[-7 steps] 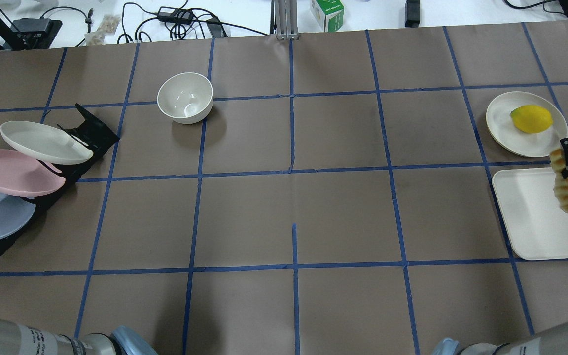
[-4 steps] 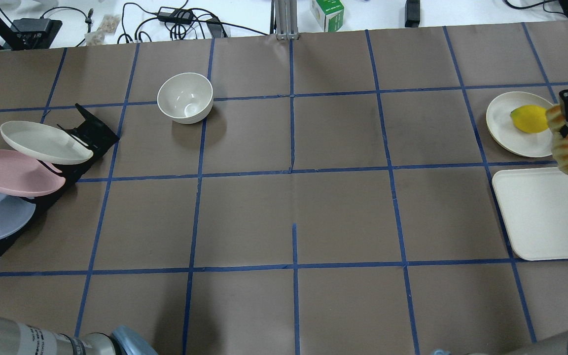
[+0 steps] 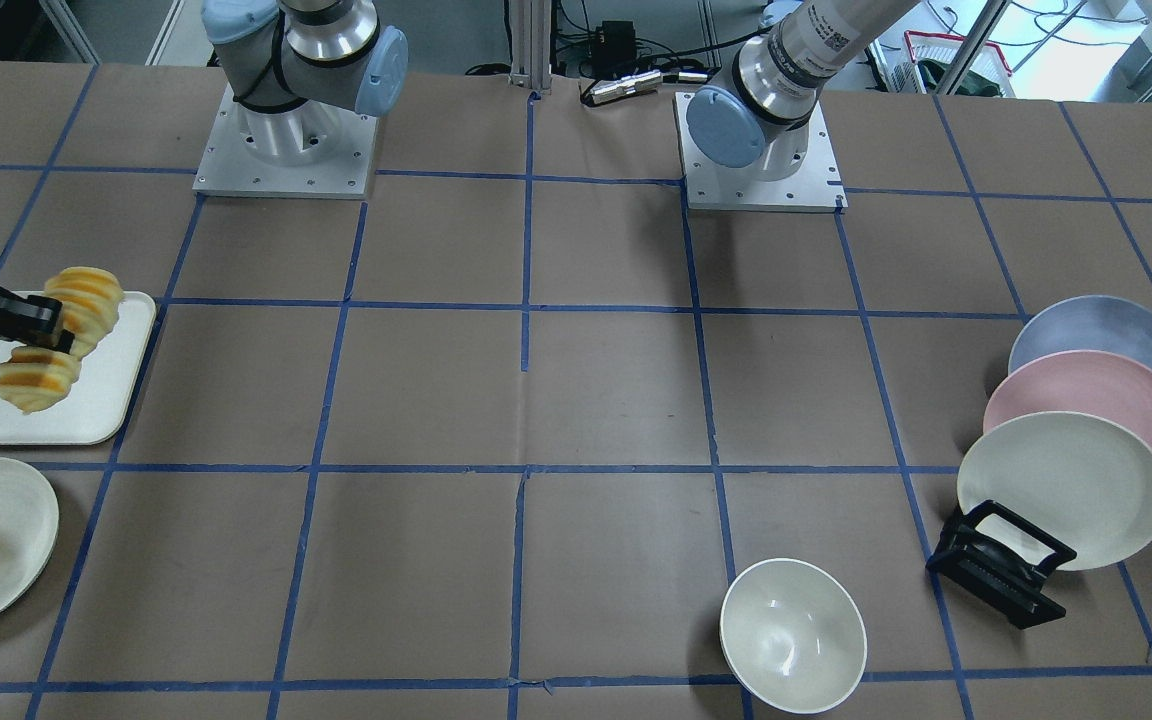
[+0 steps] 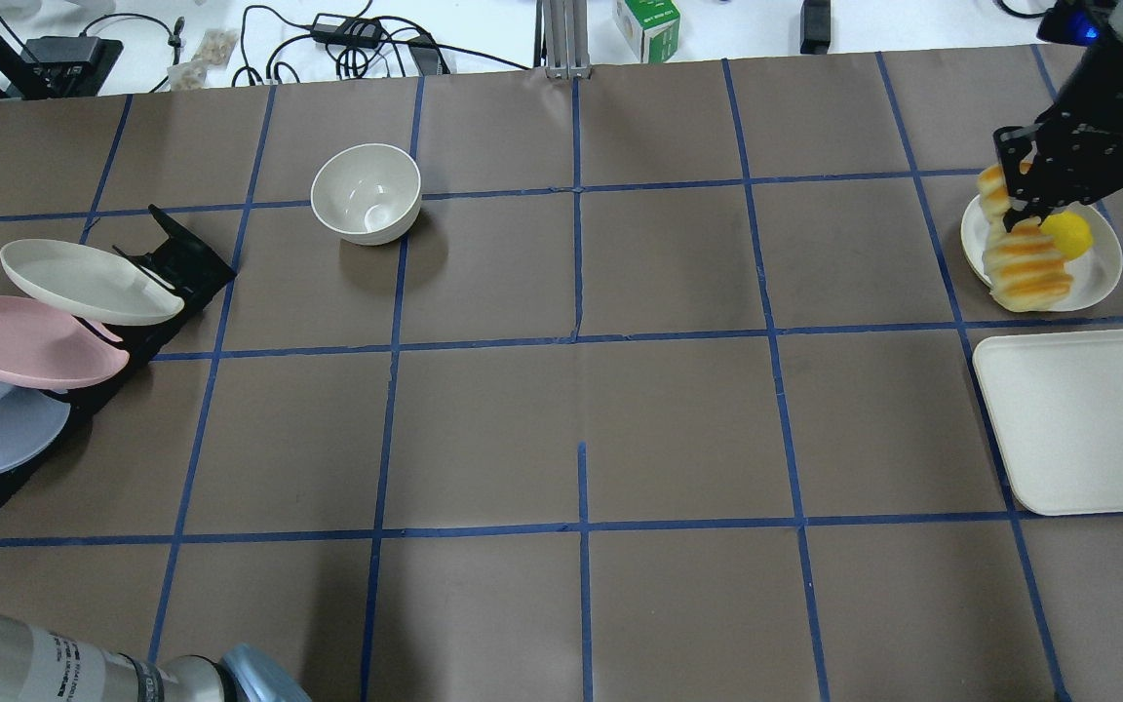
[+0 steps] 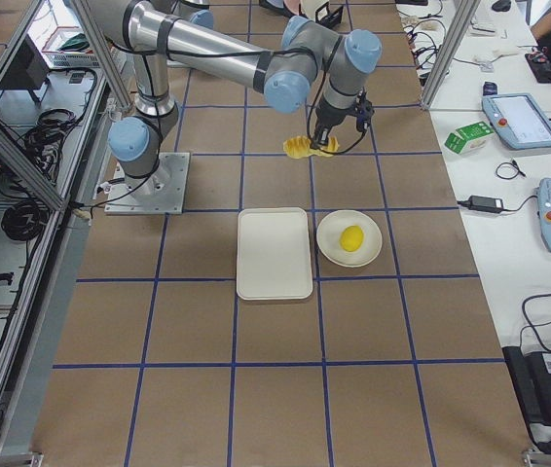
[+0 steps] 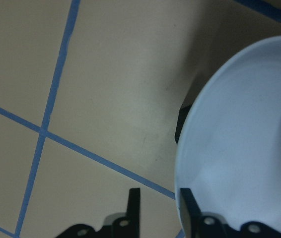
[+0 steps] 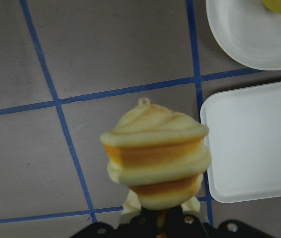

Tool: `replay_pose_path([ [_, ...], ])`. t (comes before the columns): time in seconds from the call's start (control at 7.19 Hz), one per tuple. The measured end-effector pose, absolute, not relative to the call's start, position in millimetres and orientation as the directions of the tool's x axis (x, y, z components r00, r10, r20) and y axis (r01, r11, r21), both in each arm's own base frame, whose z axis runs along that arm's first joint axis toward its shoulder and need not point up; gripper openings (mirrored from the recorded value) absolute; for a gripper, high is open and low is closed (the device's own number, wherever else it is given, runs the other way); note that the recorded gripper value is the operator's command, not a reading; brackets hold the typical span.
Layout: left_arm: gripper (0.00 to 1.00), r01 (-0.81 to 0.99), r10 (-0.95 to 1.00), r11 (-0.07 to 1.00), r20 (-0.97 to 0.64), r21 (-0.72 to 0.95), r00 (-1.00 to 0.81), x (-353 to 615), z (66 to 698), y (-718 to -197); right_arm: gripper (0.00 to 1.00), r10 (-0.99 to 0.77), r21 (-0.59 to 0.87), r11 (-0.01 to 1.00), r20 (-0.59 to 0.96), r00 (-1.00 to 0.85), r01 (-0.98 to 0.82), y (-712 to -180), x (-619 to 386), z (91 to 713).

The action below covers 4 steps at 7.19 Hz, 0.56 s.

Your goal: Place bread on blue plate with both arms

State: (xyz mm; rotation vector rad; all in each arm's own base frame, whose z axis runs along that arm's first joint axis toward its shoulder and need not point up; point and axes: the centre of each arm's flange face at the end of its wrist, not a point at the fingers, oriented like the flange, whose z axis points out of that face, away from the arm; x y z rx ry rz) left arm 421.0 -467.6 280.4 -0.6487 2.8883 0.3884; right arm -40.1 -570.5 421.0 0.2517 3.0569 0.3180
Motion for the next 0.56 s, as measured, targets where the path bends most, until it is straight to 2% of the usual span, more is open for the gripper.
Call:
replay_pose_path([
  [0.14,0.22,-0.439,-0.399,0.871,-0.205,0.22,-0.894,422,277,-468,0.0,0.178,0.205,0.964,-0.037,-0.983,0.167,-570,-17,425],
  [0.28,0.15,-0.441,-0.4,0.869,-0.204,0.226,-0.893,423,272,-468,0.0,0.193,0.202,0.962,-0.034,-0.981,0.182,-569,2,428],
  [0.42,0.03,-0.44,-0.4,0.867,-0.201,0.234,-0.894,423,268,-468,0.0,0.209,0.202,0.959,-0.033,-0.977,0.198,-568,19,429],
  [0.56,0.0,-0.438,-0.399,0.866,-0.196,0.24,-0.896,424,264,-469,0.0,0.225,0.203,0.956,-0.034,-0.974,0.214,-567,37,430],
])
